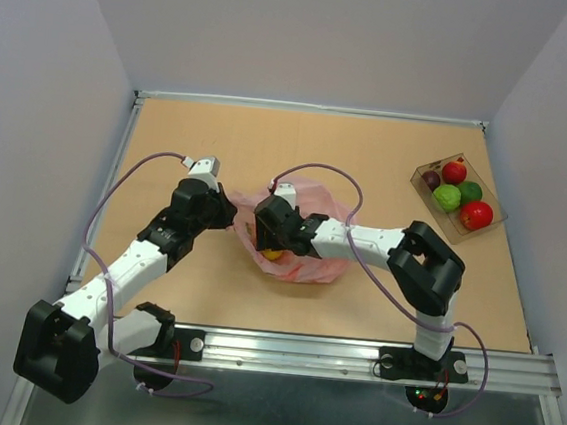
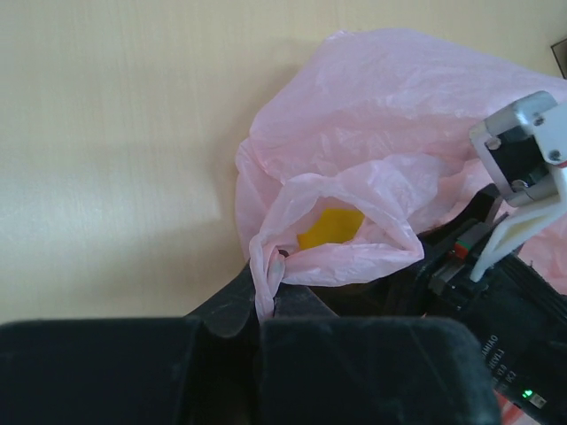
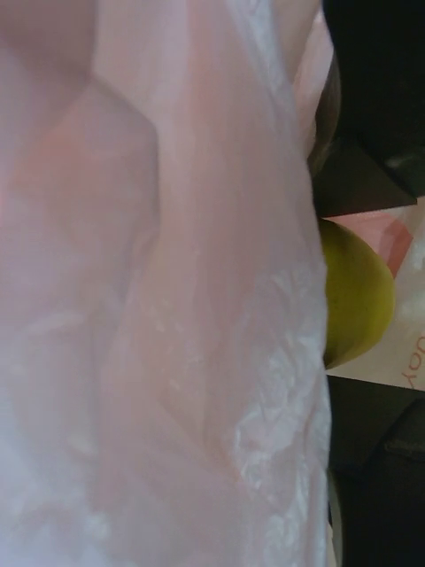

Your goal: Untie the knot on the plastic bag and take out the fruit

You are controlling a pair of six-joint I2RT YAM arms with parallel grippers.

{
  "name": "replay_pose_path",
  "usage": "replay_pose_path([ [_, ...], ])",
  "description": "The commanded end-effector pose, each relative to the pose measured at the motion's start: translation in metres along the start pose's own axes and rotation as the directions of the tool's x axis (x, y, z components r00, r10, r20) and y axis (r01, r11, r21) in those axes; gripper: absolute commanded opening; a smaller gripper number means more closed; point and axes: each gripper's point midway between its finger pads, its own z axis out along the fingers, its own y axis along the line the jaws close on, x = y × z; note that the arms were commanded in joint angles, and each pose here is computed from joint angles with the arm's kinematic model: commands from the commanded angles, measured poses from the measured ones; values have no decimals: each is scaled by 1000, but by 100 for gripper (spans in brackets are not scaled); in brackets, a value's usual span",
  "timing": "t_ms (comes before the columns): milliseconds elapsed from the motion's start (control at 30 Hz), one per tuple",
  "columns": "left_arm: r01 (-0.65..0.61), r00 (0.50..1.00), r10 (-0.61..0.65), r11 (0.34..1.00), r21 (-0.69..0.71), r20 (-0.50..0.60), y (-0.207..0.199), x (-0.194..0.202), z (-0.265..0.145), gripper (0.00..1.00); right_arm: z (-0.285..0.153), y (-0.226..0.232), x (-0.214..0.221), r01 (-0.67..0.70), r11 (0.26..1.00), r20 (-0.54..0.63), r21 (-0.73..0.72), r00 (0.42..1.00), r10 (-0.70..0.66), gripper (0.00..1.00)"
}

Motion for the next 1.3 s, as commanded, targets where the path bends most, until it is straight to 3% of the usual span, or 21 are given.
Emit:
replay_pose_path([
  [0, 8, 998, -3, 996, -90, 61, 12, -15, -1, 5, -12, 16, -28, -6, 997, 90, -81, 996, 13, 56],
  [33, 12, 997, -4, 994, -105, 75, 14, -20, -1, 5, -21, 16, -33, -5, 996, 103, -92, 995, 14, 45],
  [133, 23, 995, -5, 984, -176, 98, 24, -30, 1, 5, -42, 15, -38, 20, 991, 118, -130, 993, -4, 30],
  [433, 54, 993, -18, 952, -300, 120, 45, -59, 9, 4, -118, 22, -50, 214, 925, 183, -315, 970, -163, 27],
  [533, 47, 990, -2, 947, -318, 140, 49, -70, 8, 4, -151, 15, -77, 246, 922, 272, -299, 948, -165, 27],
  [600, 24, 991, 19, 946, -322, 130, 51, -70, 8, 4, -164, -2, -103, 234, 949, 335, -213, 929, -154, 27],
  [700, 6, 990, 39, 951, -308, 139, 49, -69, 4, 4, -179, -64, -155, 125, 992, 427, -25, 898, -102, 26],
  [733, 1, 989, 44, 952, -306, 142, 50, -69, 1, 4, -182, -65, -156, 124, 992, 430, -25, 897, -101, 26],
  [867, -14, 980, 65, 966, -257, 190, 40, -78, -12, 4, -185, -156, -192, -58, 985, 479, 163, 877, -28, 27],
  [967, -33, 969, 76, 982, -184, 234, 24, -88, -25, 4, -188, -255, -207, -261, 909, 516, 326, 854, 60, 27],
  [1067, -37, 959, 68, 992, -119, 274, 9, -98, -38, 4, -190, -310, -205, -386, 844, 538, 372, 831, 143, 27],
  [1100, -35, 956, 64, 994, -107, 285, 6, -102, -41, 4, -192, -344, -201, -467, 791, 559, 397, 806, 195, 27],
  [1267, -50, 943, 73, 996, -80, 326, 0, -110, -55, 5, -187, -424, -183, -589, 676, 560, 444, 771, 304, 28],
])
